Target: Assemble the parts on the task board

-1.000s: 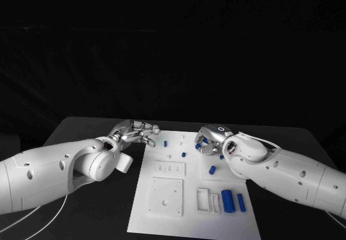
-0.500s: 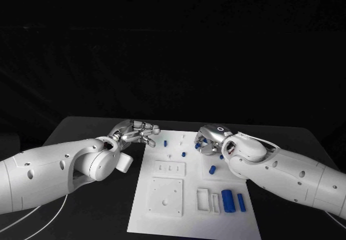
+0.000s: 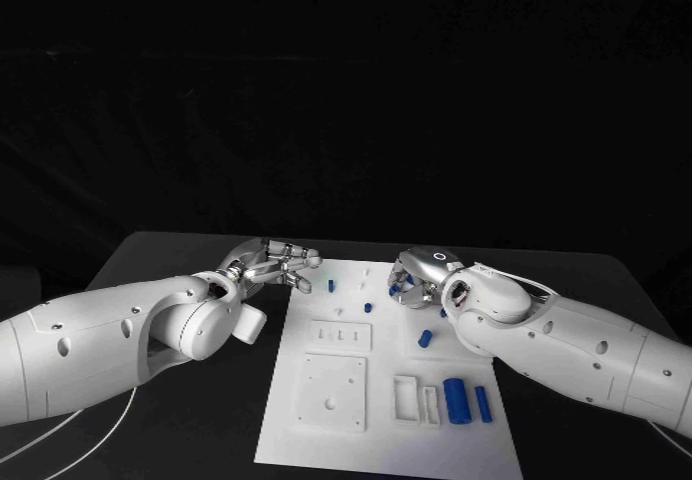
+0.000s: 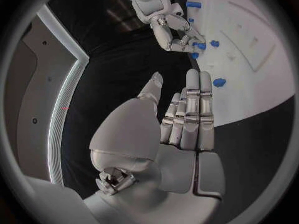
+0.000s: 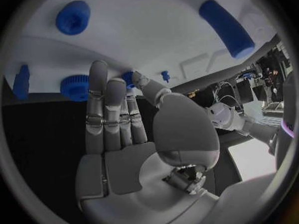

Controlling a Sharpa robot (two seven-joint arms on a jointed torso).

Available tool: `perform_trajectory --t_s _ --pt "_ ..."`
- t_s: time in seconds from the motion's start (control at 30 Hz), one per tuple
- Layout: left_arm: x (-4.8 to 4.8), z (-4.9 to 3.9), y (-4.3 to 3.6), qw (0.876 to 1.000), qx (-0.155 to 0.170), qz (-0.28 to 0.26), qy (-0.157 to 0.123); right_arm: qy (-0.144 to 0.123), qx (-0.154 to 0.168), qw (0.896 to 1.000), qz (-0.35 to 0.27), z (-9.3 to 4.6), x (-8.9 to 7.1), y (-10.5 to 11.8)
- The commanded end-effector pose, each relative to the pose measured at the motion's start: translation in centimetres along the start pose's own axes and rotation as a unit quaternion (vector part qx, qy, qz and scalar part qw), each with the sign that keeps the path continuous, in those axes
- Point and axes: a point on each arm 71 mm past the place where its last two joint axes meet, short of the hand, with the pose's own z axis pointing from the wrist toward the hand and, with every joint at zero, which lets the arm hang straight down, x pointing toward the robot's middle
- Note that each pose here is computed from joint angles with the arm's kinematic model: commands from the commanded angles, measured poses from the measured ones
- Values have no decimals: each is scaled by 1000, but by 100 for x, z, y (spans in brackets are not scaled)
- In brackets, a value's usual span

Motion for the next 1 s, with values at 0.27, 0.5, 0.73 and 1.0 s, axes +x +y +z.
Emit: perform_trajectory --t_s 0.27,0.5,0.73,1.0 --pt "4 15 -19 1000 4 1 7 -52 25 998 2 8 -117 15" --pt "5 23 -19 1000 4 2 6 -86 40 995 6 72 -186 9" --pt "14 31 -21 1000 5 3 6 -106 36 994 -2 140 -200 100" --pt "42 39 -28 1000 6 3 9 -122 25 992 -25 202 -167 231"
